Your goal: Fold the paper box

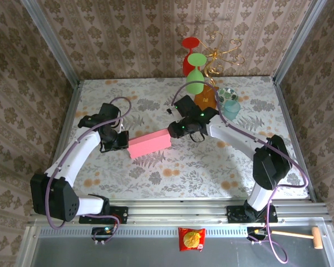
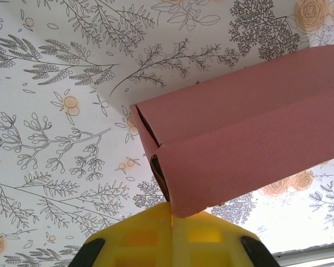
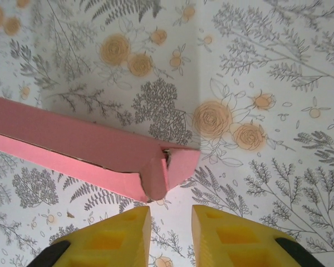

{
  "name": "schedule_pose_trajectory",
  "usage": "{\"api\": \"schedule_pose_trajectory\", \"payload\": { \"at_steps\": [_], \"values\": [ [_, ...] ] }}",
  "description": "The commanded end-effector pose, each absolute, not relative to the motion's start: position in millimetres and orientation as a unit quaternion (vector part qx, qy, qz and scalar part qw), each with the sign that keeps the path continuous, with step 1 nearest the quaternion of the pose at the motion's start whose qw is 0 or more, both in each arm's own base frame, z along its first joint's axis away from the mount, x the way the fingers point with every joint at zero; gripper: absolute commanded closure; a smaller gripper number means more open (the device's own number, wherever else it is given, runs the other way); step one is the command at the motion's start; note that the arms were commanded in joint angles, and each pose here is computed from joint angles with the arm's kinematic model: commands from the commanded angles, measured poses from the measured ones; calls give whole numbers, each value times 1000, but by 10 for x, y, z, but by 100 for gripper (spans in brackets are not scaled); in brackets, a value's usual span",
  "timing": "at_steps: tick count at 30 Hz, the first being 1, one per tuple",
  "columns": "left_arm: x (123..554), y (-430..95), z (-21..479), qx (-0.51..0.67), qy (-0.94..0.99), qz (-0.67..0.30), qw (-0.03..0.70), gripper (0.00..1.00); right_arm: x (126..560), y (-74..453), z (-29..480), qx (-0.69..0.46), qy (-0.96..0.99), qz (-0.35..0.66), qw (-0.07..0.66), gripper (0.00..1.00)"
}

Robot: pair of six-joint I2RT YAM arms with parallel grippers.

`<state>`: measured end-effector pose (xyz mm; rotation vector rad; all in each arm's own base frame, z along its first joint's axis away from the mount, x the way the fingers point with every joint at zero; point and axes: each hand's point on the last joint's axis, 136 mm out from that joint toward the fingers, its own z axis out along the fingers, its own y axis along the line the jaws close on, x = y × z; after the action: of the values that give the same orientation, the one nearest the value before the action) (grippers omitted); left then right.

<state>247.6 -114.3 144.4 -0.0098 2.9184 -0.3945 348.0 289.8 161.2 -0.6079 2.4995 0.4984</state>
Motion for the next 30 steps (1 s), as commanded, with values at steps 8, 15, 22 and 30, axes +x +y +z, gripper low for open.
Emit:
{"api": "schedule_pose_trajectory", "payload": {
  "at_steps": [8,15,22,30],
  "values": [
    [2383,-1095,1401,-7,991,-123,59,100,3582,3042,1727,-236,896,238,291,72],
    [2393,-1080,1401,-9,991,-123,60,100,3540,3050,1804,-239,892,245,295,70],
    [2423,-1088,1404,-7,990,-126,60,100,3441,3063,1686,-248,896,241,280,70],
    [2430,-1087,1400,-4,990,-126,61,100,3528,3085,1668,-237,900,234,282,71]
  ]
}}
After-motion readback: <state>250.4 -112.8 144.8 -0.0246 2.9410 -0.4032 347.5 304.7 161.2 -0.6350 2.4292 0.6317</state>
